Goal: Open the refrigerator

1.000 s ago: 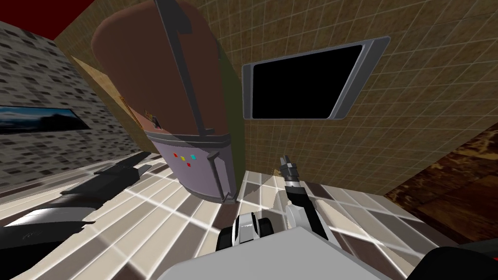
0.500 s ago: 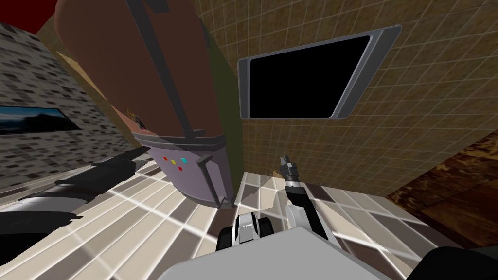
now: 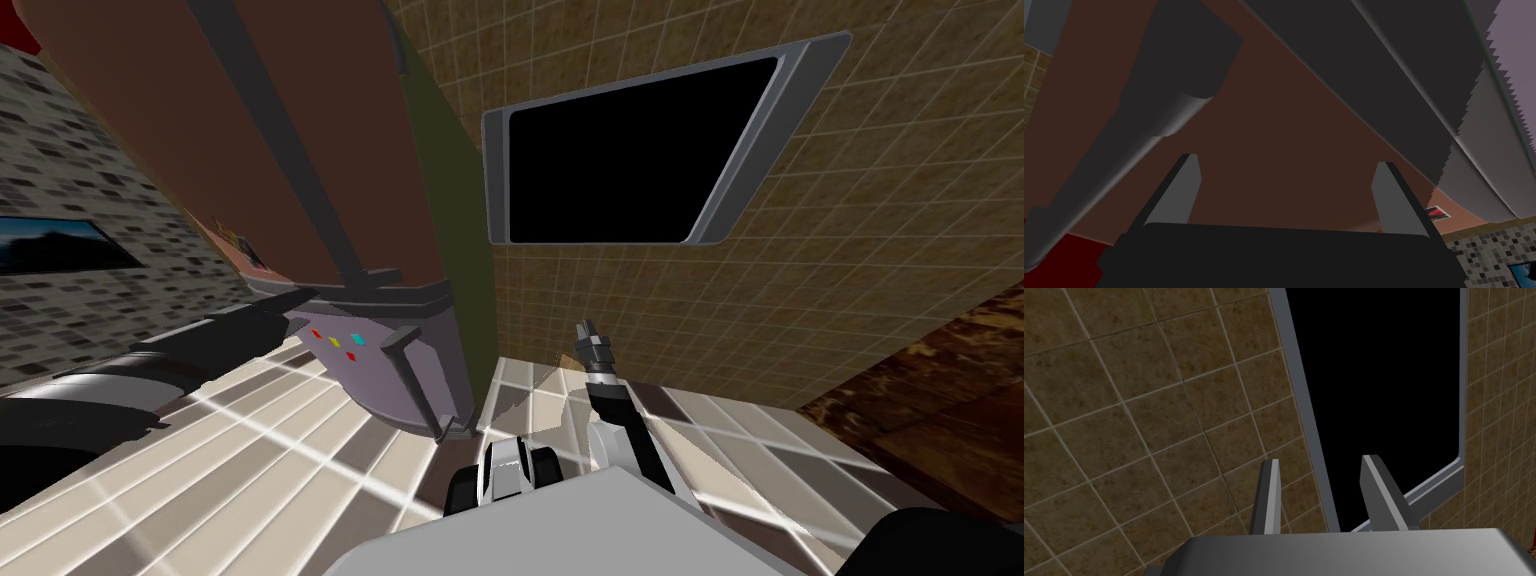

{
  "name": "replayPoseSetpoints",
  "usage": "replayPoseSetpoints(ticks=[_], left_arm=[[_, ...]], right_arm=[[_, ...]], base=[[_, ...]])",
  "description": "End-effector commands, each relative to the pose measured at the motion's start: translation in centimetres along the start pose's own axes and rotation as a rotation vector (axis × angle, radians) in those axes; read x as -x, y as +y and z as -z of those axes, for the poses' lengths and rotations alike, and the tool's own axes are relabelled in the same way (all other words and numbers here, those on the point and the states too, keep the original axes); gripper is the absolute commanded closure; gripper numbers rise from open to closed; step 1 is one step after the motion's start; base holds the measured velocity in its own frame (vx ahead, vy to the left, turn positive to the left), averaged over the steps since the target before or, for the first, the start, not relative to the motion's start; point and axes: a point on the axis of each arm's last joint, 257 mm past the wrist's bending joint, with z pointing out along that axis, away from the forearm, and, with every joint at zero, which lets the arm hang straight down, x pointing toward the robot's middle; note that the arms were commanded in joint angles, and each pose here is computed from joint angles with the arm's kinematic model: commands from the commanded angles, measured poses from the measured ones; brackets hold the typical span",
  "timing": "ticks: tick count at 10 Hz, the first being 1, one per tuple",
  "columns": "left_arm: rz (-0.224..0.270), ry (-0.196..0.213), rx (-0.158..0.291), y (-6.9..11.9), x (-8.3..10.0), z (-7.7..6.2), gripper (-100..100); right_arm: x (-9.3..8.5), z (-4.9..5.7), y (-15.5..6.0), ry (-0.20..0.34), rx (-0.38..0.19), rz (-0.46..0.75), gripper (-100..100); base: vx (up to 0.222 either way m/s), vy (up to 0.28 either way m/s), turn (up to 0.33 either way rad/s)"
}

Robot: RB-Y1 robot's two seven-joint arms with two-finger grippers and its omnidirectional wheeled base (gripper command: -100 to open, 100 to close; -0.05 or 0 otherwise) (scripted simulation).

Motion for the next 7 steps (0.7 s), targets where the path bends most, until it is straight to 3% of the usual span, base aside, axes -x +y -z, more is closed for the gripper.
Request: replayPoseSetpoints(ticks=[1,4,7], left_arm=[[-0.020,0.029,-0.017,-1.9,-0.6,-0.4,-100],[-0.033,0.063,-0.049,-4.2,-1.9,-0.4,-100],[-0.032,0.059,-0.046,-4.3,-1.7,-0.6,-100]], right_arm=[[0.0,0.0,0.0,0.000,0.000,0.000,0],[0.0,0.0,0.0,0.000,0.000,0.000,0],[0.0,0.0,0.0,0.000,0.000,0.000,0]], base=[[0.064,-0.051,-0.007],[0.036,-0.028,-0.002],[0.052,0.000,0.014]])
